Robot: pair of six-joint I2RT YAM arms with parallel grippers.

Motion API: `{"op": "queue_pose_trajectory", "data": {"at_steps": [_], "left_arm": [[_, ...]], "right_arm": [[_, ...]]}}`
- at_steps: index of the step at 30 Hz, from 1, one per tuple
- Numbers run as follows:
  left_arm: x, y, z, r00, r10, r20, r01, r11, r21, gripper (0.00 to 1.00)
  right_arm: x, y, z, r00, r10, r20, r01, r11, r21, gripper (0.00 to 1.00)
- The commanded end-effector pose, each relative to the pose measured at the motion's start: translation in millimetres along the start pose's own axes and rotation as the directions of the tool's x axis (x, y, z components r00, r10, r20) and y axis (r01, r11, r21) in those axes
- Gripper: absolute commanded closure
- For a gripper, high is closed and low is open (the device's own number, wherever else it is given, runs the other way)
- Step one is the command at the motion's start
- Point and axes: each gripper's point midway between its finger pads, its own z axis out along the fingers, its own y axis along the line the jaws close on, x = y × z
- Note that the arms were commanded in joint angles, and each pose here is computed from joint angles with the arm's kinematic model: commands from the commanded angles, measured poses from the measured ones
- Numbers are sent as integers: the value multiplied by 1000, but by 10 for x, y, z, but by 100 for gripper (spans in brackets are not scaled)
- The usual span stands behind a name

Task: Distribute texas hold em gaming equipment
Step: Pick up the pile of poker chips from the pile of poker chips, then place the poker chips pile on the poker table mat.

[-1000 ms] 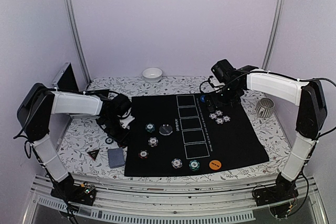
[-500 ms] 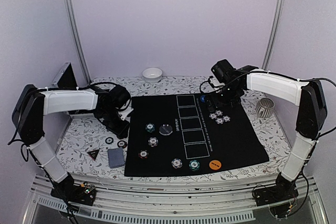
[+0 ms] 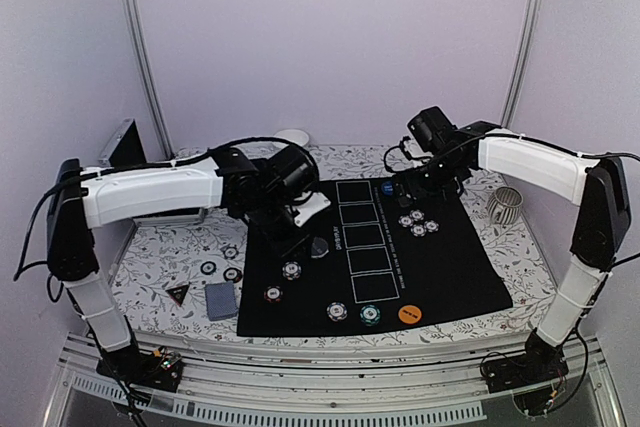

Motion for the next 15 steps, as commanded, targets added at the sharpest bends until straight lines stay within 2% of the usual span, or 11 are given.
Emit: {"op": "queue_pose_trajectory", "data": {"at_steps": [1, 8, 15], "left_arm": [[-198, -490, 232, 989, 144, -19, -142, 986, 85, 100], [-326, -887, 710, 969, 239, -65, -228, 963, 143, 100], [-358, -946, 1050, 960, 261, -105, -246, 959, 141, 100]], "right_arm": [[-99, -122, -205, 995, 73, 68, -71, 997, -28, 1], [24, -205, -268, 993, 90, 70, -88, 996, -27, 1], [99, -232, -275, 993, 92, 67, -91, 996, -24, 1]]}}
